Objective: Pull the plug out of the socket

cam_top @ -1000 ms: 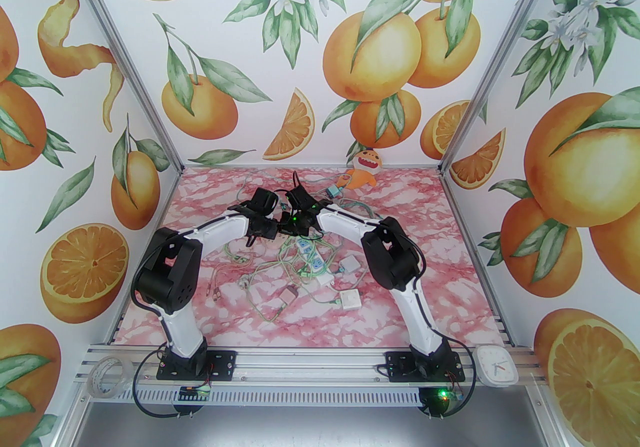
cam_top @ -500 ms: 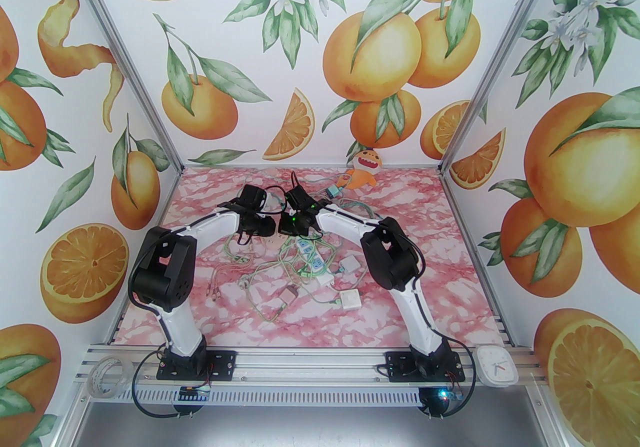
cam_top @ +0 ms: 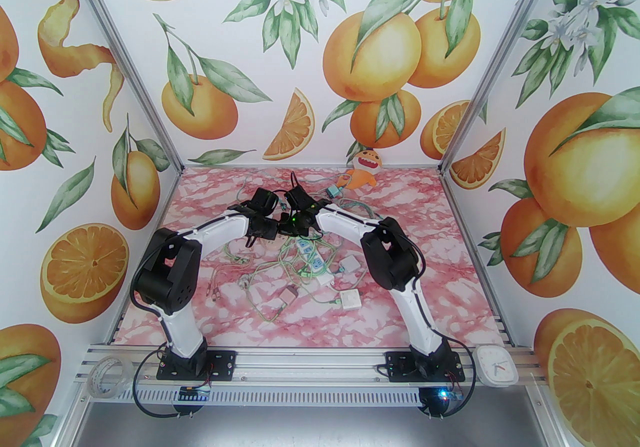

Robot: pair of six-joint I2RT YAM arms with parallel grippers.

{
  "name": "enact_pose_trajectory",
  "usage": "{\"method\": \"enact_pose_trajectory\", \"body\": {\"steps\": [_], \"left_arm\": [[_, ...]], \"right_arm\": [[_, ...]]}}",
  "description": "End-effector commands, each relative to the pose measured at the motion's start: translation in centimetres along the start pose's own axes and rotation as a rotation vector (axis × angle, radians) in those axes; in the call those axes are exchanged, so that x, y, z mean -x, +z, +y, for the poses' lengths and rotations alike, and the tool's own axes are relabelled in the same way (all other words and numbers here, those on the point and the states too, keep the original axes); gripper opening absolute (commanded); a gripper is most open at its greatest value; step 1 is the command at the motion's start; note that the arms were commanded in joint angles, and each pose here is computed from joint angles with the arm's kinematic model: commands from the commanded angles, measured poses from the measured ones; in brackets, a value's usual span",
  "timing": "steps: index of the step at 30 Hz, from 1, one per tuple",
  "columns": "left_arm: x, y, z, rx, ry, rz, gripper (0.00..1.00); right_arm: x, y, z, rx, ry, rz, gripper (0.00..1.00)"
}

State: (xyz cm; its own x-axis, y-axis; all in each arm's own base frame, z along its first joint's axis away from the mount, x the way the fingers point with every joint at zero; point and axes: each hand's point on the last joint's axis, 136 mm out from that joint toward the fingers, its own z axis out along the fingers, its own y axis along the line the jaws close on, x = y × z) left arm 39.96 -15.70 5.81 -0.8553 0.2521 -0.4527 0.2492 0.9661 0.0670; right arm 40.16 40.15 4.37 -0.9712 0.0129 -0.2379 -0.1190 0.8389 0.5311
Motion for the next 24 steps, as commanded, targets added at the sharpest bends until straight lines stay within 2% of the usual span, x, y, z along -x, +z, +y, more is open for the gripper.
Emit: {"method": "enact_pose_trajectory", "body": {"steps": [1, 5, 10, 14, 21, 24], "left_arm": [[2.5, -3.0, 0.0, -0.035, -0.003, -0.077, 0.12], [3.2, -3.3, 1.1, -0.148, -0.126, -0.07, 0.12], [3.3, -3.4, 2.3, -0.188, -0.2, -0.066, 0.12], [3.1, -3.3, 2.2, -0.156, -0.169, -0.06, 0.13], [2.4, -3.3, 0.7, 0.02, 0.022, -0.055, 0.12], [2.0, -3.2, 0.0, 0.054, 0.07, -0.045, 0.12]], "right_arm": [[-4.5, 3.0, -6.5, -0.221, 0.052, 0.135, 0.0], [-4.6, 3.0, -6.5, -0.223, 0.05, 0.135, 0.0], [-4.6, 3.0, -6.5, -0.223, 0.049, 0.136, 0.0], [-4.7, 3.0, -6.4, -0.223, 0.048, 0.136, 0.0], [-4.7, 3.0, -6.3, -0.222, 0.046, 0.137, 0.0], [-4.8, 3.1, -6.3, -0.222, 0.043, 0.138, 0.0]]}}
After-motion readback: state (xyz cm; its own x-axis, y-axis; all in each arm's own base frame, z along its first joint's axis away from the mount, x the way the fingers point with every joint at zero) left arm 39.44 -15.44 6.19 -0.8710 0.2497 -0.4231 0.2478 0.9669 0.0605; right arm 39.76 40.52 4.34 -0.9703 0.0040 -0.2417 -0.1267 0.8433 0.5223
